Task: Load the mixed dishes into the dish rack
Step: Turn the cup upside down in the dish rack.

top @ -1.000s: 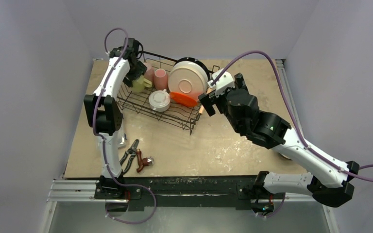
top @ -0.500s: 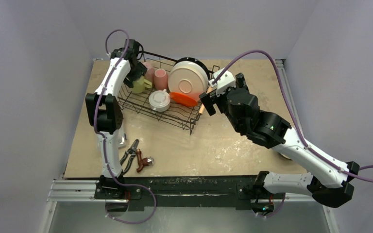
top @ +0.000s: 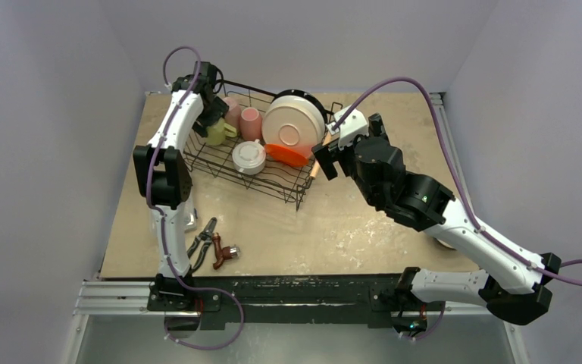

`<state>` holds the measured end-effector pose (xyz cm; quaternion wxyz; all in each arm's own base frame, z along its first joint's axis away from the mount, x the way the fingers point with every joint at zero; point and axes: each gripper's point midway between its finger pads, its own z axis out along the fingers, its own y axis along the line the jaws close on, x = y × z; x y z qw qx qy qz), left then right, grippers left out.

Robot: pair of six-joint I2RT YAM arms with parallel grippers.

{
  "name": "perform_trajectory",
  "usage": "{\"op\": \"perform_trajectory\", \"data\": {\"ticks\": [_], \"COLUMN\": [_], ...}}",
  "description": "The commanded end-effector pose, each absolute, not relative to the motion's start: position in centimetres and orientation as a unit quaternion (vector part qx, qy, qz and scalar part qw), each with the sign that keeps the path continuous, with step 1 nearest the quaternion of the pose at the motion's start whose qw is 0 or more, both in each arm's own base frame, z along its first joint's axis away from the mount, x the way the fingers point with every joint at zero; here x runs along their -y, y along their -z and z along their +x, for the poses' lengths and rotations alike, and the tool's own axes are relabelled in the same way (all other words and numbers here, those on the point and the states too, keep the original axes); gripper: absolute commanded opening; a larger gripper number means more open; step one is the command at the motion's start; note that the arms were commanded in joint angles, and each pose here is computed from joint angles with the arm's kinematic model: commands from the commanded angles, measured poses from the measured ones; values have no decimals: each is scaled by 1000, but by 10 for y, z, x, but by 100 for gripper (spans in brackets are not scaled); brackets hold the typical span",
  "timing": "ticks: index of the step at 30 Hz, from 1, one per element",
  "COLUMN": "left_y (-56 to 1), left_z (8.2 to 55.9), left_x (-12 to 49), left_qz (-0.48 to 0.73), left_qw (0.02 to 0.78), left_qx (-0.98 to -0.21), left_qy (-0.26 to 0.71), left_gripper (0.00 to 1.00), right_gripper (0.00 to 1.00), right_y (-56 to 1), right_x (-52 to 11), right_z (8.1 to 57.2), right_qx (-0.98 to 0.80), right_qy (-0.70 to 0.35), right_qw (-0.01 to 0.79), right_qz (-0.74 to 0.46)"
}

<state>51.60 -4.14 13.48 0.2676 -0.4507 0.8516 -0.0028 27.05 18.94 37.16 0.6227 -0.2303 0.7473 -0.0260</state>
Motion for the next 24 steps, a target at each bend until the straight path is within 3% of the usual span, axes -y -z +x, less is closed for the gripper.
{"op": "perform_trajectory", "data": {"ticks": [1, 12, 24], "left_y": [-148, -153, -161], "left_z": [547, 546, 543], "left_x": [48, 50, 57], "left_qz": [-480, -477, -491], "left_qw": [295, 294, 280], "left_qx": [-822, -824, -817], "left_qy": [79, 86, 116], "left_gripper": [37, 73, 93], "right_gripper": [99, 99, 99], "right_y": [-384, -381, -378], "right_x": [-186, -188, -184], "right_z": [271, 273, 274], "right_qx": [-744, -745, -748], "right_qy": [15, 11, 7], "right_qw": [635, 633, 633], "right_qz": [-208, -208, -200]}}
